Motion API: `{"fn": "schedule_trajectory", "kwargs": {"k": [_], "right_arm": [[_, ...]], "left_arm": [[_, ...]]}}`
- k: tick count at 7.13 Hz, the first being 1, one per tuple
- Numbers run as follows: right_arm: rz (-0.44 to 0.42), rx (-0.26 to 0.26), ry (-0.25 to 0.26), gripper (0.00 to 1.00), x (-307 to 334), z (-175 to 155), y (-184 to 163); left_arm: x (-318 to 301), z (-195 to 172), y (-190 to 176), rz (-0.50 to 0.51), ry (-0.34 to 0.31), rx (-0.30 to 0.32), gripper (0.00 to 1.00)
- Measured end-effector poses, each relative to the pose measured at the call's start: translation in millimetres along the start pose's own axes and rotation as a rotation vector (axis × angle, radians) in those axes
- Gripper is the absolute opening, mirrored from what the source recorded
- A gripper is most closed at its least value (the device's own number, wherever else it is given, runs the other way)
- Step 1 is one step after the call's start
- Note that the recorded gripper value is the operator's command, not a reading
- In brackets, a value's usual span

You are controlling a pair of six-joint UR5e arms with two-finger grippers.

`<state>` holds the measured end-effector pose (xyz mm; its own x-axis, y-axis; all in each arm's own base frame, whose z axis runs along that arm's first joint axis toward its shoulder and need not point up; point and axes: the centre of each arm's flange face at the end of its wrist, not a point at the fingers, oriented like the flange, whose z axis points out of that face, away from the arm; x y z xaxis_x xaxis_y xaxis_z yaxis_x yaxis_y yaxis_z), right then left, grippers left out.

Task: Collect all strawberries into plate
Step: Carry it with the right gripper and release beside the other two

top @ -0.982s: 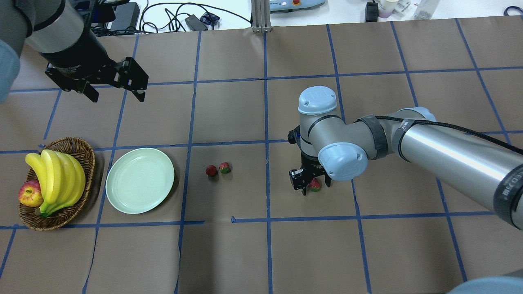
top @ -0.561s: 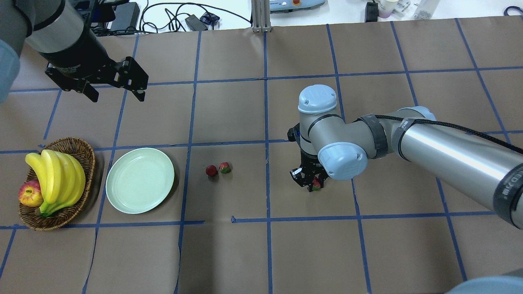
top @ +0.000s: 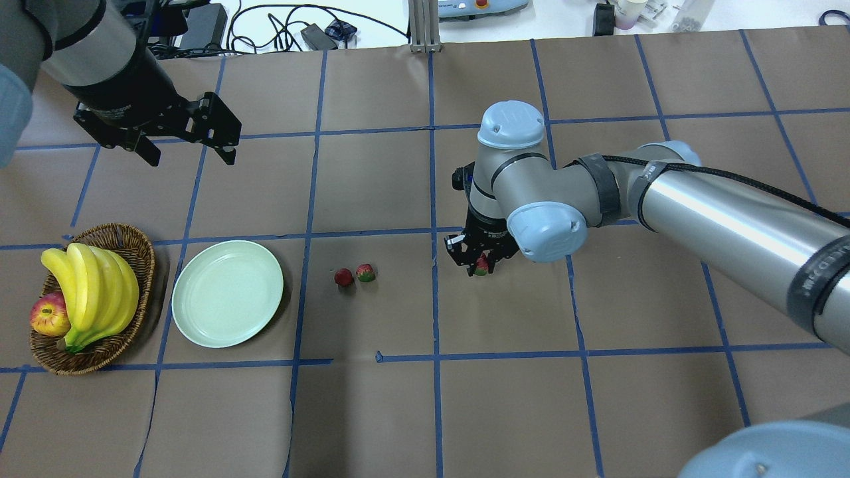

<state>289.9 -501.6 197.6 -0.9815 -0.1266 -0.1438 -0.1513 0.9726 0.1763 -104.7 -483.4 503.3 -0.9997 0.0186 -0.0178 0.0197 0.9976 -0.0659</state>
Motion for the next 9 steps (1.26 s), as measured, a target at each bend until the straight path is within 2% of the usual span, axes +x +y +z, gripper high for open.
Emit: {"fn": "schedule_trajectory", "kwargs": {"k": [1,3,4,5,8,9], "right_arm": [[0.036,0.019,-0.053,0.00,-24.8,3.4,-9.8],[0.076,0.044,-0.096,0.02,-75.6,21.2,-18.6],[0.081,0.053,-0.101,0.55,-90.8,29.0,-19.1],[0.082,0.055,-0.103,1.00,-98.0,32.5,-18.3],[0.078,0.065,-0.106,1.00,-104.0,25.9,-11.3],[0.075,0.072,-0.099,1.00,-101.4,13.4,-8.5]], "left_arm": [[0.0,-0.1,-0.1,0.000,0.000,0.000,1.00],[0.0,-0.4,0.1,-0.001,0.000,0.001,1.00],[0.0,-0.1,0.0,-0.001,0.000,0.000,1.00],[0.0,0.1,-0.1,-0.001,0.000,0.000,1.00],[0.0,0.3,-0.2,-0.002,0.000,-0.001,1.00],[0.0,0.3,-0.2,-0.001,0.000,-0.001,1.00]]}}
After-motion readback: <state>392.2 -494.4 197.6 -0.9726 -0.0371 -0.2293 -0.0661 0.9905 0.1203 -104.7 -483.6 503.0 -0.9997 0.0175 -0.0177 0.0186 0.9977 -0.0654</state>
